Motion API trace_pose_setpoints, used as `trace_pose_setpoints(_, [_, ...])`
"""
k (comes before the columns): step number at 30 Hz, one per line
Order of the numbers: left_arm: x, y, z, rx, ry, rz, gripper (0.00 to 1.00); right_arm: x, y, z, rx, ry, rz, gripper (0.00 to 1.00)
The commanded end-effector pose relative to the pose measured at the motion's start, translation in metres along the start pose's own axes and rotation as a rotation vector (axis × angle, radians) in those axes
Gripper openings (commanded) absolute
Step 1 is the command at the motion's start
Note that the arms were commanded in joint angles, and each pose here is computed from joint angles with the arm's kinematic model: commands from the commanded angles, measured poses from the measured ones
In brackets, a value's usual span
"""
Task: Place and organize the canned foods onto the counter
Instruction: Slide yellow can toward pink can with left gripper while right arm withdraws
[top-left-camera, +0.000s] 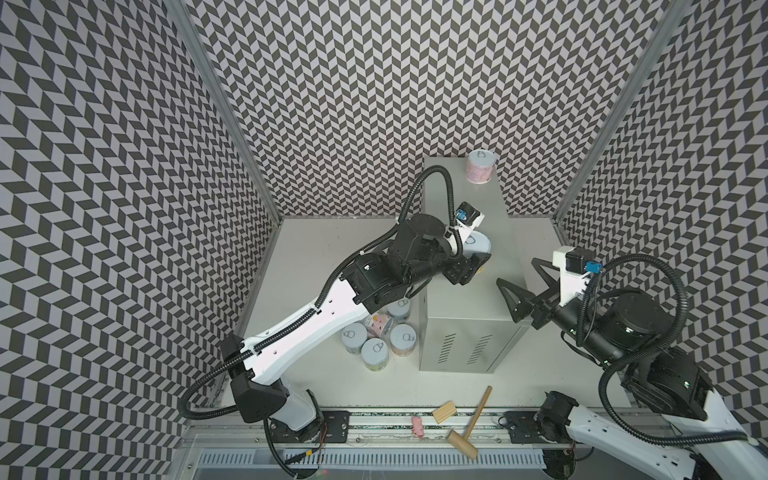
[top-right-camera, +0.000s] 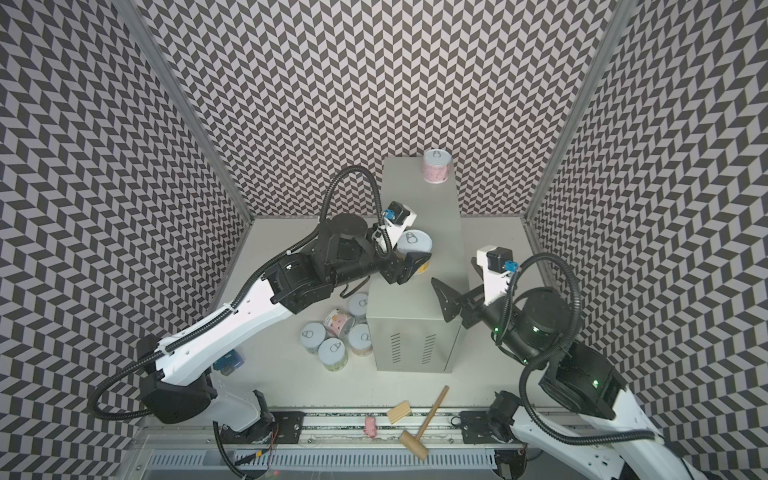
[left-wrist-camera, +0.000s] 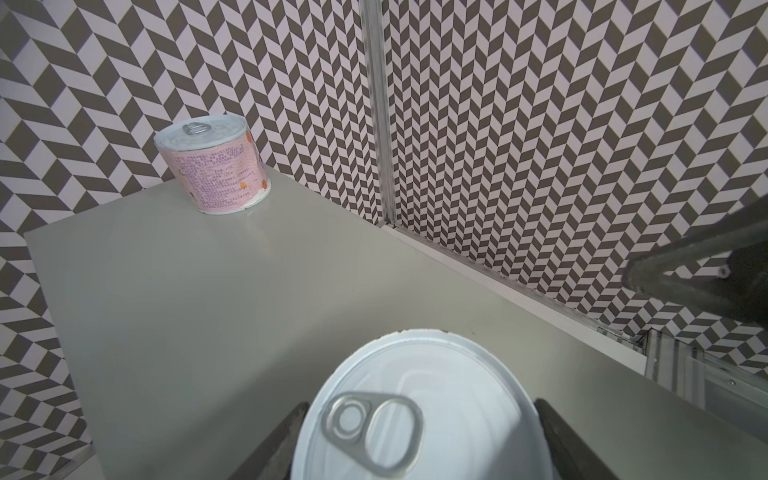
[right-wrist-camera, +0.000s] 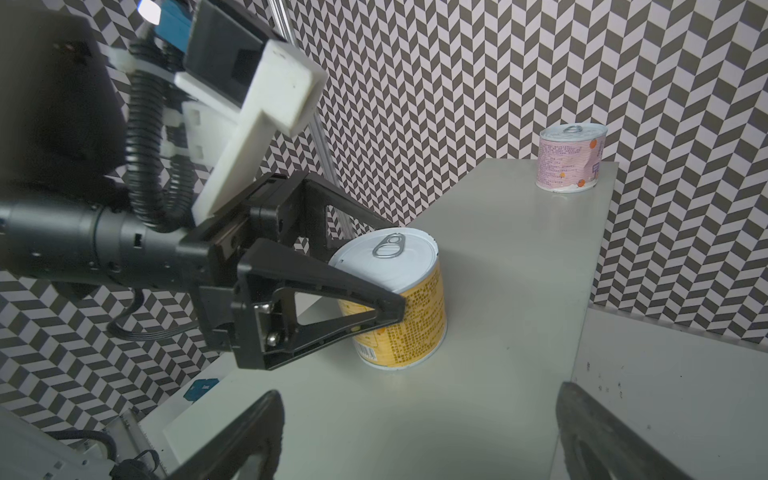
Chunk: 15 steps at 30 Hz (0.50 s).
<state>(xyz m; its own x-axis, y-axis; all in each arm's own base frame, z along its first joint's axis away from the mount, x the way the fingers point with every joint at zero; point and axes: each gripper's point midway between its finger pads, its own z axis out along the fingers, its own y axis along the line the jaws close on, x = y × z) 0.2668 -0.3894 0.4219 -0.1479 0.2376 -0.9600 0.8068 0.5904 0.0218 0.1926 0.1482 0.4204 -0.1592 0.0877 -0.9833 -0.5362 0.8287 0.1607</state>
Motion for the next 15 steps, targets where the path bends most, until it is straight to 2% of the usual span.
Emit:
trace_pose_setpoints(1, [-0.034, 0.007, -0.008, -0.011, -0.085, 0.022, 0.71, -0.013, 0.005, -0.005, -0.032, -0.063, -0.002, 0.99])
trace_pose_setpoints(6, [-0.047, 0.022, 0.001, -0.032, -0.102, 0.042, 0.70, -0.007, 0.007, -0.006, -0.053, -0.053, -0.023, 0.99])
trace_pose_setpoints(15, [-0.076, 0.071, 0.006, -0.107, -0.193, 0.064, 0.70, -0.005, 0.006, -0.009, -0.047, -0.047, -0.051, 0.99])
